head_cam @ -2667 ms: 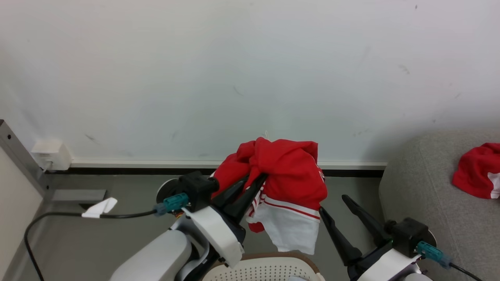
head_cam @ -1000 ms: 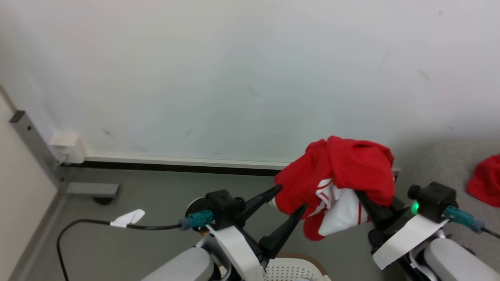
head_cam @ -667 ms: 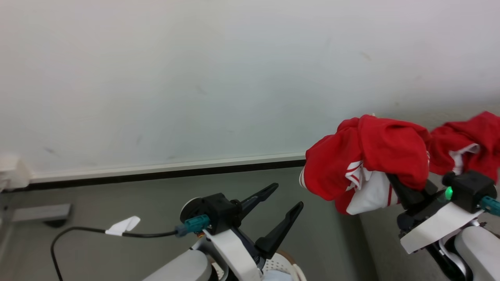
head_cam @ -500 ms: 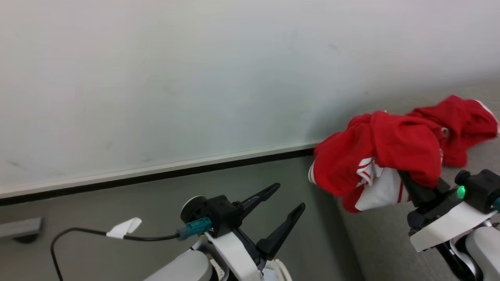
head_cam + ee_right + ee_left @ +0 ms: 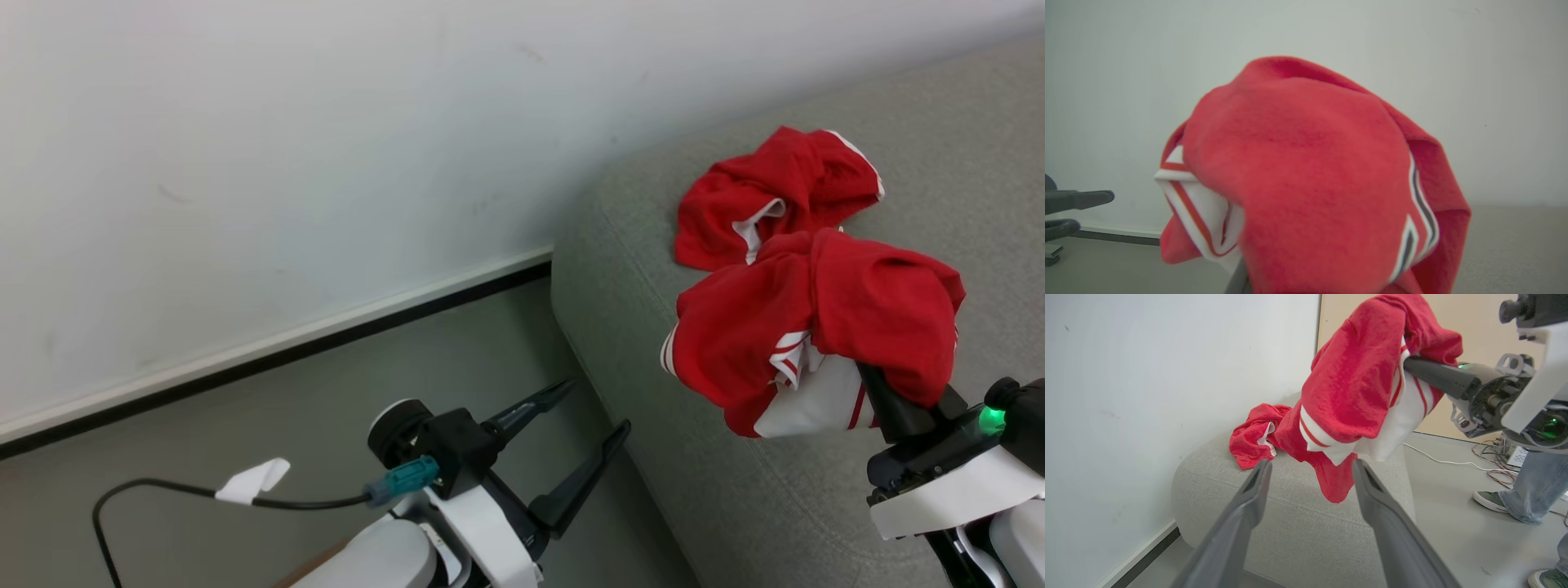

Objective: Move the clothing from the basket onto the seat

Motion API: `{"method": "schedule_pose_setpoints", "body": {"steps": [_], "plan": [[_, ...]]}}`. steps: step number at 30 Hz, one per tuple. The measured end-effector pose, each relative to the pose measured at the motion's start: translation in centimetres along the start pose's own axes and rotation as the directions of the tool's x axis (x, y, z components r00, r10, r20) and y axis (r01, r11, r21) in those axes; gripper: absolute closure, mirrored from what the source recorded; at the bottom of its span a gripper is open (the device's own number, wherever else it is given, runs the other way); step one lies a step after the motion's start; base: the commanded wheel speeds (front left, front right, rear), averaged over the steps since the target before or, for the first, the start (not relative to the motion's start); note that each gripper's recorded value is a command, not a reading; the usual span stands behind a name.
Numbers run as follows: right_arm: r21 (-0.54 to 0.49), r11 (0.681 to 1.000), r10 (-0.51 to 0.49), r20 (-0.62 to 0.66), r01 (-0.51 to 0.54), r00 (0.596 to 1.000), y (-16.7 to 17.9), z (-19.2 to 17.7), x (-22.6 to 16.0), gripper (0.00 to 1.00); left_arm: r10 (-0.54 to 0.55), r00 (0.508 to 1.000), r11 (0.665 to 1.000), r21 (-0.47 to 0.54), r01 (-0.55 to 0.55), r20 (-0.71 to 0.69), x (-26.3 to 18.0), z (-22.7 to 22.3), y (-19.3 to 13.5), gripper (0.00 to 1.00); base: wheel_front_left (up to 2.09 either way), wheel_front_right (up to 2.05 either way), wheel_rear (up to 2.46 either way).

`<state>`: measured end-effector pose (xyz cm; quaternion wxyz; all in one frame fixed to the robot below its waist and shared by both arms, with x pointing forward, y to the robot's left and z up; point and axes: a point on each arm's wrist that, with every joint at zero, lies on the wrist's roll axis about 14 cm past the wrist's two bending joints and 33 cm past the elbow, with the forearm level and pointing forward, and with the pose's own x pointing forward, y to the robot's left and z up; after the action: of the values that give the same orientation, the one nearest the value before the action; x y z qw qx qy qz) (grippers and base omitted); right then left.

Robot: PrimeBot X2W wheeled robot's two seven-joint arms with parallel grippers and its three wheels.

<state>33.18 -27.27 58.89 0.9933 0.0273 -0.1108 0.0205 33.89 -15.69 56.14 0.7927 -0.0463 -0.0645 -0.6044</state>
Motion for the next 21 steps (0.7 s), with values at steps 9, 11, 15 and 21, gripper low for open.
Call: {"method": "schedule_pose_setpoints", "body": {"steps": [9, 11, 15, 21], "plan": [[-0.025, 0.996, -0.084, -0.011, 0.084, 0.996, -2.2, -0.5, 0.6, 1.00, -0.045, 0.999, 0.998, -0.051, 0.045, -0.006, 0.7, -2.2, 0.8, 0.00, 0.00, 0.00, 0.00], [-0.040, 0.992, -0.117, 0.005, 0.117, 0.993, -3.4, -0.1, 1.3, 1.00, -0.043, 0.999, 0.997, -0.059, 0.042, -0.009, 0.6, -2.8, 1.5, 0.00, 0.00, 0.00, 0.00], [-0.084, 0.980, -0.177, 0.049, 0.181, 0.983, -5.9, 1.0, 3.1, 1.00, -0.034, 0.999, 0.996, -0.079, 0.032, -0.027, -0.1, -4.2, 3.4, 0.00, 0.00, 0.00, 0.00], [-0.162, 0.935, -0.305, 0.097, 0.317, 0.948, -11.4, 1.8, 5.4, 1.00, 0.009, 0.998, 0.995, -0.098, -0.016, -0.069, -1.8, -7.2, 7.8, 0.00, 0.00, 0.00, 0.00]]}}
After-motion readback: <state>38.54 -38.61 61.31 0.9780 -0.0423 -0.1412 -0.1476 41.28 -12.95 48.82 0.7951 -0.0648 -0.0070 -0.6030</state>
